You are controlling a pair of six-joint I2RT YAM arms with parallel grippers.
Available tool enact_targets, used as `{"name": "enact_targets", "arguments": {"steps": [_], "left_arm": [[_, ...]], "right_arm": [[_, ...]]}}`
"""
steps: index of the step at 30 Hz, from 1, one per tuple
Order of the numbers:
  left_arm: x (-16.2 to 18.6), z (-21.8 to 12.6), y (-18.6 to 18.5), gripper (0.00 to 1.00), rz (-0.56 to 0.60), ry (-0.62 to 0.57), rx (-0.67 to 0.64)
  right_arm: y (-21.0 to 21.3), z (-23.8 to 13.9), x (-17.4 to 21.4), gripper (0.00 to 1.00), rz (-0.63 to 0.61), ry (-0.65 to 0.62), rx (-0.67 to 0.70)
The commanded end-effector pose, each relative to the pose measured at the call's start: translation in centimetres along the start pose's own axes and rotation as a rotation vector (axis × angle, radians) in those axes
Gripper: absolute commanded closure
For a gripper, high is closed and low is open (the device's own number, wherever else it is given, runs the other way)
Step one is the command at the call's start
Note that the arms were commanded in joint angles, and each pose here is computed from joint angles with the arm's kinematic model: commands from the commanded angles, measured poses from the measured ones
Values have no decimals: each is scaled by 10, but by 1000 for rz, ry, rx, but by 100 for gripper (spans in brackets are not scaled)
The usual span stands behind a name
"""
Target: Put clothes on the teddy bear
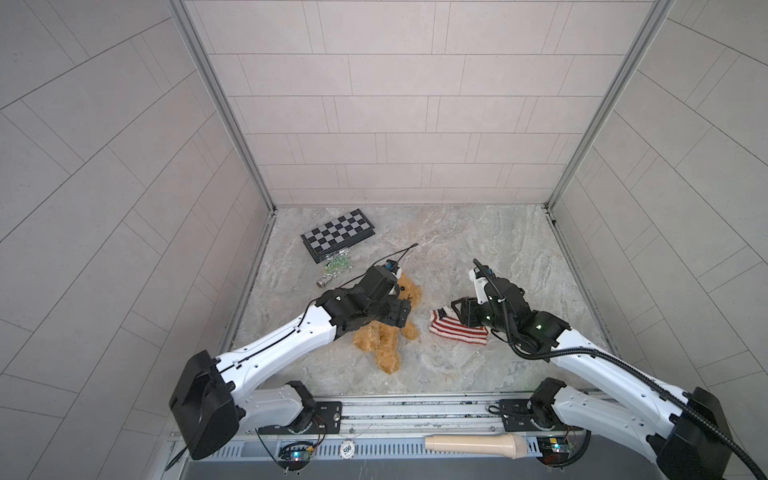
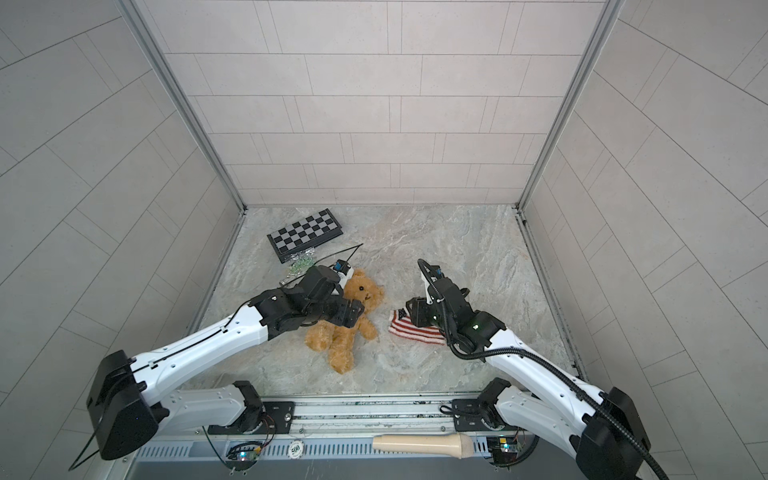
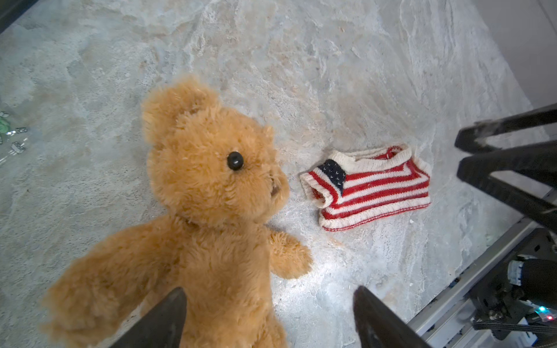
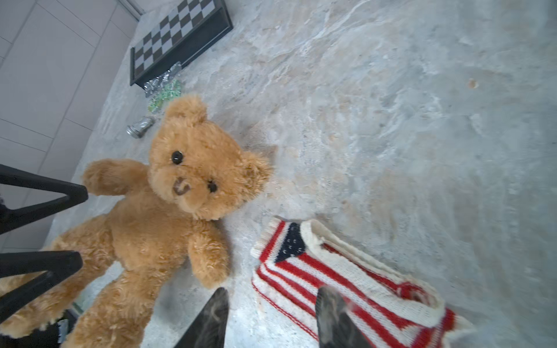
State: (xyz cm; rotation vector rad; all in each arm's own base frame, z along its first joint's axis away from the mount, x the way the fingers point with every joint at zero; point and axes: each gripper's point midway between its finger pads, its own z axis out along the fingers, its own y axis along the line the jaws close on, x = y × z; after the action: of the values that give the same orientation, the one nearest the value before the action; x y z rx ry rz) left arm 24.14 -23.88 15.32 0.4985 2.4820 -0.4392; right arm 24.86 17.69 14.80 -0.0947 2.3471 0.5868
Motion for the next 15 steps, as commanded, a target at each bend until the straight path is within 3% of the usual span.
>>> {"name": "enact_targets", "arguments": {"steps": [1,15], "left_arm": [[7,7,19,9,10,57,-116],[32,60,32,0,54,215,-210]], "right_arm": [[-19,-2,14,50,-76,54,90],[-26,0,18,49,-145,68,119]]}}
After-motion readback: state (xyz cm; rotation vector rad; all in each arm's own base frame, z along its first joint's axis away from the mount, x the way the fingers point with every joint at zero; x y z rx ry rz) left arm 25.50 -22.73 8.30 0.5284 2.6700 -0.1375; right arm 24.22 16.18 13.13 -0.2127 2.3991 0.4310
